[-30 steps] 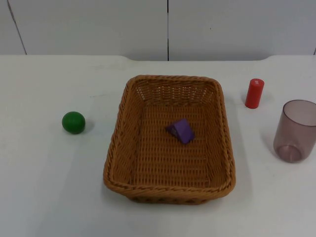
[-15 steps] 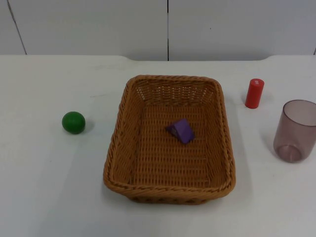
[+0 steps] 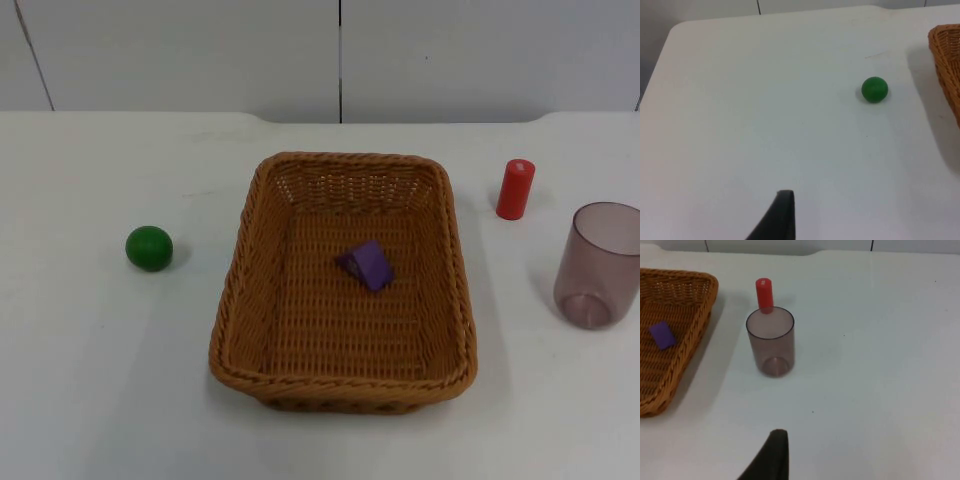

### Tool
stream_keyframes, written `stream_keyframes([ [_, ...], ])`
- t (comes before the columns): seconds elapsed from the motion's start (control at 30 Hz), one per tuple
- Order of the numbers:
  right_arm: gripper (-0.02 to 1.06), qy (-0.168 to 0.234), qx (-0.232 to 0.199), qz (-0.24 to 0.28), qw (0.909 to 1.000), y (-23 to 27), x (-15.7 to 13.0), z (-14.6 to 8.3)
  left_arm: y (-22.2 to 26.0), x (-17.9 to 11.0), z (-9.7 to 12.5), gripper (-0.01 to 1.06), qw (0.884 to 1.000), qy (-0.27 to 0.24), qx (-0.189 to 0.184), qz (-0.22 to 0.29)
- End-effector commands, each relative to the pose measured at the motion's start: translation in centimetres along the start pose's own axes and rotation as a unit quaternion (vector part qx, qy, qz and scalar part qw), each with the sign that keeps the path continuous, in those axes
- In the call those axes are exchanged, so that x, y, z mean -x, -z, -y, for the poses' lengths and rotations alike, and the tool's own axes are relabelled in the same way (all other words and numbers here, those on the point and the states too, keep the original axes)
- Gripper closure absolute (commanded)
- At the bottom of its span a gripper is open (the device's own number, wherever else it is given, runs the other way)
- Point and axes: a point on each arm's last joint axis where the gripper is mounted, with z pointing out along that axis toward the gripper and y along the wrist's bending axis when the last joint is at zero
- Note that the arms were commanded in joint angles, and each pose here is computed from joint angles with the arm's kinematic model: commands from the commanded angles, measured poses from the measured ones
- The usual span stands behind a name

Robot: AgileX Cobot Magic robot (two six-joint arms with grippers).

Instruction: Pick up the basket with the left hand and place the triangular block into the basket with the right hand.

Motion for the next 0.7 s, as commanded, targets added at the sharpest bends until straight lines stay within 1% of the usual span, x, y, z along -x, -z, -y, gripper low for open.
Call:
stream_keyframes([
  [0.0,0.07,-0.003,-0.003,0.007,1.0,-0.01,0.07,0.04,-0.07,-0.05,0.08,0.0,1.0,0.003,-0.003,0.001],
  [0.37,0.07,-0.002,-0.001,0.007,1.0,-0.01,0.07,-0.01,-0.07,-0.05,0.08,0.0,1.0,0.003,-0.003,0.001],
  [0.47,0.07,-0.002,-0.001,0.007,1.0,-0.01,0.07,-0.01,-0.07,-0.05,-0.13,0.0,1.0,0.016,0.009,0.002],
  [0.67,0.07,-0.002,-0.001,0.007,1.0,-0.01,0.07,-0.01,-0.07,-0.05,-0.14,0.0,1.0,0.016,0.009,0.002],
])
